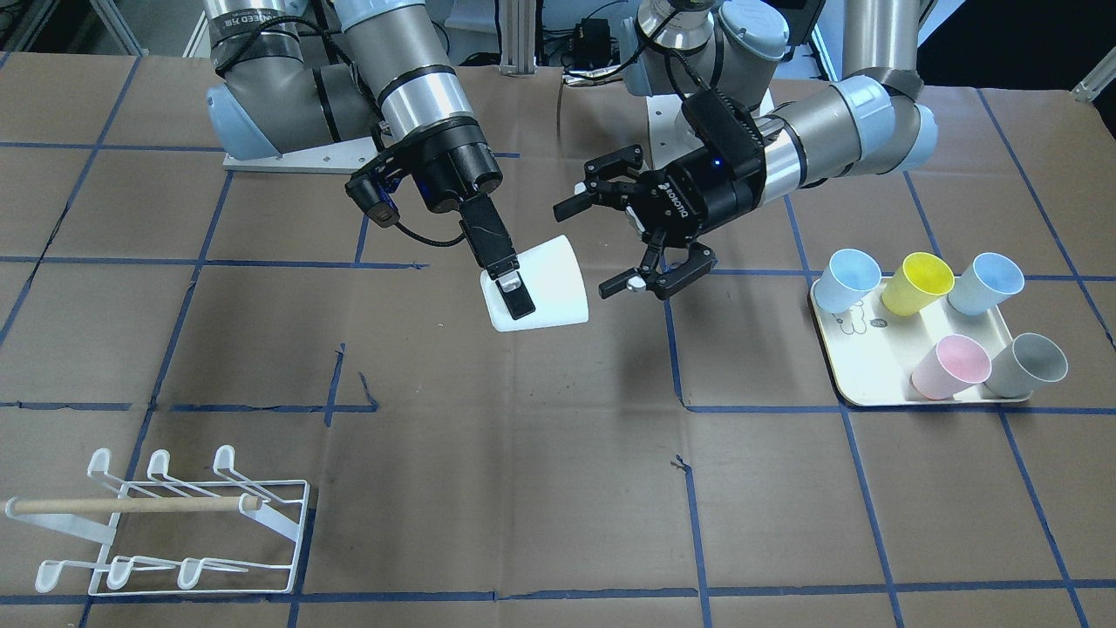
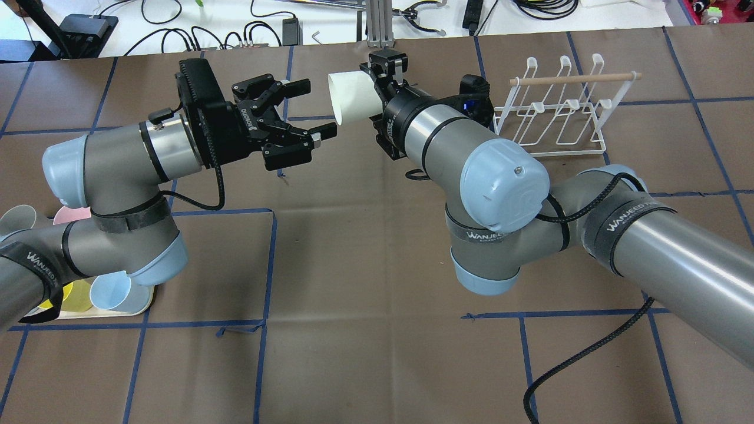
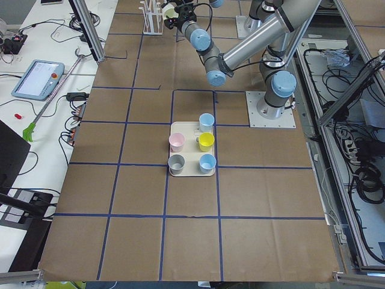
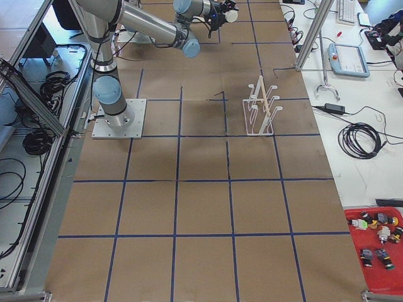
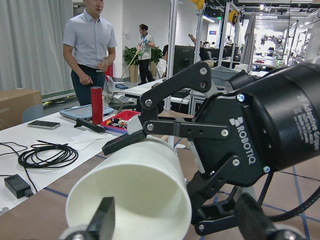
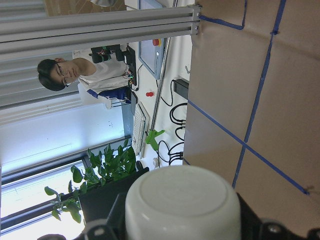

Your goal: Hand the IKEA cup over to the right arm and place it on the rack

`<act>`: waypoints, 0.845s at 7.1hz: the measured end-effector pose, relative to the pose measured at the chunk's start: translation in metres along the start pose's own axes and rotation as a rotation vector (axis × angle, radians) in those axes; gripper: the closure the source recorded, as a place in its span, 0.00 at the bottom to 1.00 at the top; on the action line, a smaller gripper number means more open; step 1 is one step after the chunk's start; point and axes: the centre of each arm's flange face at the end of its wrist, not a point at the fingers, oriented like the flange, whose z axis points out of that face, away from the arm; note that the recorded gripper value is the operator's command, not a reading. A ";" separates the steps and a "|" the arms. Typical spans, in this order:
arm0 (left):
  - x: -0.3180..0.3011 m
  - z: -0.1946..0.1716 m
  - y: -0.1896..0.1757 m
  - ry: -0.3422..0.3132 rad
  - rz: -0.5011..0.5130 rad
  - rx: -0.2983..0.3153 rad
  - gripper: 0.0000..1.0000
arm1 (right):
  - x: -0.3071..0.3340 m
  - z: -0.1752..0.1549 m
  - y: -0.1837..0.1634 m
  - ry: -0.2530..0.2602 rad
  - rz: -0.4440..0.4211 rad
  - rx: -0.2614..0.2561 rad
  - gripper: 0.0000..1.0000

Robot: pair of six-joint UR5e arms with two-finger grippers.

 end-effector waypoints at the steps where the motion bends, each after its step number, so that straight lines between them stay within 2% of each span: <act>1: -0.017 -0.018 0.003 -0.048 -0.013 0.003 0.01 | -0.006 0.001 -0.007 -0.012 -0.039 0.012 0.68; 3: -0.033 -0.033 0.006 -0.110 -0.036 -0.012 0.01 | -0.027 0.006 -0.046 -0.043 -0.142 0.080 0.70; 4: -0.041 -0.036 0.008 -0.168 -0.049 -0.049 0.01 | -0.036 0.007 -0.073 -0.048 -0.263 0.129 0.80; 6: -0.054 -0.045 0.010 -0.347 -0.106 -0.188 0.01 | -0.043 0.017 -0.115 -0.036 -0.519 0.231 0.83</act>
